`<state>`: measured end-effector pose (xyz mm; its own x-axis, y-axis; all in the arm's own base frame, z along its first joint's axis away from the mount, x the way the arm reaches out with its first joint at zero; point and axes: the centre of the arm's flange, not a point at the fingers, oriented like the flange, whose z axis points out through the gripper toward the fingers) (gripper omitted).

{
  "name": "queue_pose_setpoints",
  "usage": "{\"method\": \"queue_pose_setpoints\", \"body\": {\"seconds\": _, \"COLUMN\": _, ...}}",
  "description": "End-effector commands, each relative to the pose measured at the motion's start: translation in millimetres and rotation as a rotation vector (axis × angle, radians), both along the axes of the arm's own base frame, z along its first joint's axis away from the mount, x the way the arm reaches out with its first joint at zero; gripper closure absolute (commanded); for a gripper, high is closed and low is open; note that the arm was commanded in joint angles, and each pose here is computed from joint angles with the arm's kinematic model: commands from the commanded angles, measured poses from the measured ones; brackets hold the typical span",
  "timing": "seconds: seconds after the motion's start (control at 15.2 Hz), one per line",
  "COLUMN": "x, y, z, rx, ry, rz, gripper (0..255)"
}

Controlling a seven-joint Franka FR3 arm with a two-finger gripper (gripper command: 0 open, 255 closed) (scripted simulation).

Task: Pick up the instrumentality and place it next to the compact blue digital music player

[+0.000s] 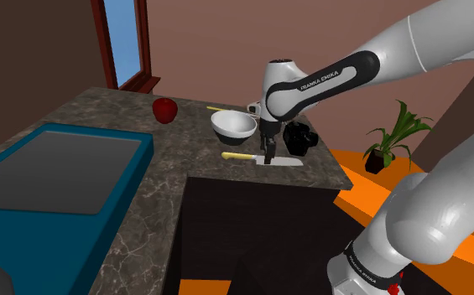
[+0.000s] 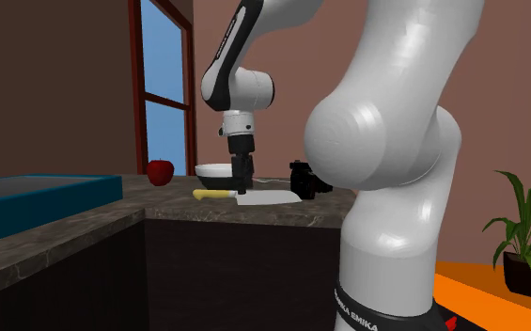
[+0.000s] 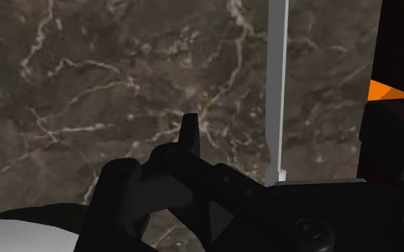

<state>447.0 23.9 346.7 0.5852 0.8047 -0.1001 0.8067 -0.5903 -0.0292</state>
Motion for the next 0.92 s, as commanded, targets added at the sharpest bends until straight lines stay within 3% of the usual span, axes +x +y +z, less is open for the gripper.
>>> {"method": "queue_pose_setpoints", "body": {"seconds": 0.0, "x": -2.0, "y": -0.9, "z": -10.5, "rx": 0.0, "ry": -0.001, "rz": 0.001, "gripper": 0}}
{"method": "queue_pose_setpoints", "body": {"seconds": 0.59, "x": -2.7, "y": -1.4, "z": -18.7, "rx": 0.0, "ry": -0.001, "rz": 0.001, "gripper": 0}}
{"method": "queue_pose_setpoints", "body": {"seconds": 0.66, "x": -2.7, "y": -1.4, "z": -18.7, "rx": 0.0, "ry": -0.001, "rz": 0.001, "gripper": 255}}
{"method": "queue_pose_setpoints", "body": {"seconds": 0.86, "x": -2.7, "y": -1.4, "z": -18.7, "rx": 0.0, "ry": -0.001, "rz": 0.001, "gripper": 255}}
